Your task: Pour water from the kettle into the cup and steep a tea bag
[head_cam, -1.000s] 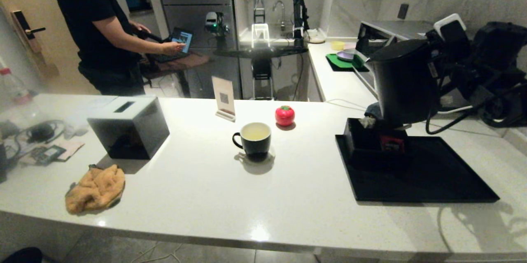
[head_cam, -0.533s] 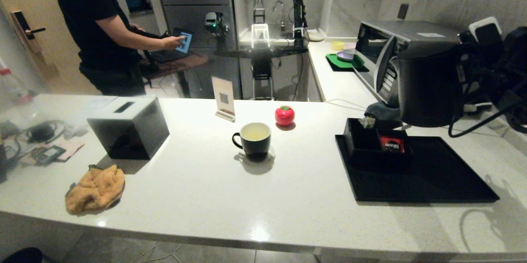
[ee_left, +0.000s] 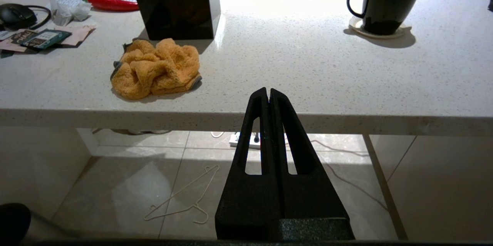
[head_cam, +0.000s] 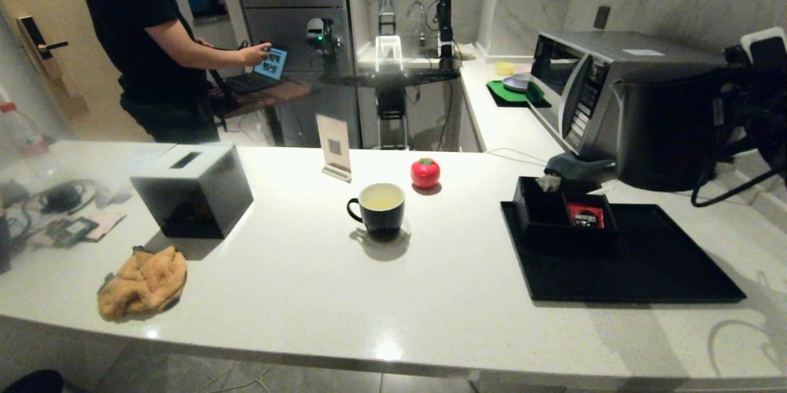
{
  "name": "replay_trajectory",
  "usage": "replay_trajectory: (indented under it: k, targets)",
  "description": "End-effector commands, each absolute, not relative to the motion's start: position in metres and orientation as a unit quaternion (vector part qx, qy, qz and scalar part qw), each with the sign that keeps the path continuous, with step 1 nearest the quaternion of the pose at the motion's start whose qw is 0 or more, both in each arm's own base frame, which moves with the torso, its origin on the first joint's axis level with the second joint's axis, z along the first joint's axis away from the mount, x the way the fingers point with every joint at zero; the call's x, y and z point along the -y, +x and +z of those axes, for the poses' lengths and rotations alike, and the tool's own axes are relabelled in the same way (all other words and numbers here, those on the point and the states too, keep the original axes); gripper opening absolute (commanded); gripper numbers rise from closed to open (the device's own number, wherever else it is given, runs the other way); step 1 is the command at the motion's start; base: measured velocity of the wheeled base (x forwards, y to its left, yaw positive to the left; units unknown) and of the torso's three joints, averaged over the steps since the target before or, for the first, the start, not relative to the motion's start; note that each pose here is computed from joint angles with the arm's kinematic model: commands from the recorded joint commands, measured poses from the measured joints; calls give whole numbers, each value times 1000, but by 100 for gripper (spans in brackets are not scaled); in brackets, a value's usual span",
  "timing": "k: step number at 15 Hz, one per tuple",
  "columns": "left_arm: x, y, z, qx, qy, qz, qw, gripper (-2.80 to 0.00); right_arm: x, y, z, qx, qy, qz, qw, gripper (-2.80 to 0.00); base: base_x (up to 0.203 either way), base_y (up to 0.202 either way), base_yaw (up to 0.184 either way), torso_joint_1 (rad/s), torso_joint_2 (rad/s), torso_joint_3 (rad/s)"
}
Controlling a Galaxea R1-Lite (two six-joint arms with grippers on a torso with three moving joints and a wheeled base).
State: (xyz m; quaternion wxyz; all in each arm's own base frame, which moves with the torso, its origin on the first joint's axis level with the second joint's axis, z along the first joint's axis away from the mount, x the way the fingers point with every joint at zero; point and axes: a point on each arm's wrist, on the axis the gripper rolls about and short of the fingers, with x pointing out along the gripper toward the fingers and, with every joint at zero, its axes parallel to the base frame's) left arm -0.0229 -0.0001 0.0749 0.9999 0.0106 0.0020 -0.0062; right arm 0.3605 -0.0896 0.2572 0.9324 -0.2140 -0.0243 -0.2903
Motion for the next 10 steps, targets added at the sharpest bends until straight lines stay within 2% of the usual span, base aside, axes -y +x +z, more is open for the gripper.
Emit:
replay_trajectory:
  k: [1, 10]
  targets:
    - [0, -23, 75, -2, 11, -6, 1000, -280, 93, 359, 258, 29, -205, -296, 932, -280, 0, 0, 0, 0, 0, 0]
    - [0, -23, 75, -2, 11, -6, 1000, -280, 119, 324, 226, 17, -141, -337, 931, -280, 0, 0, 0, 0, 0, 0]
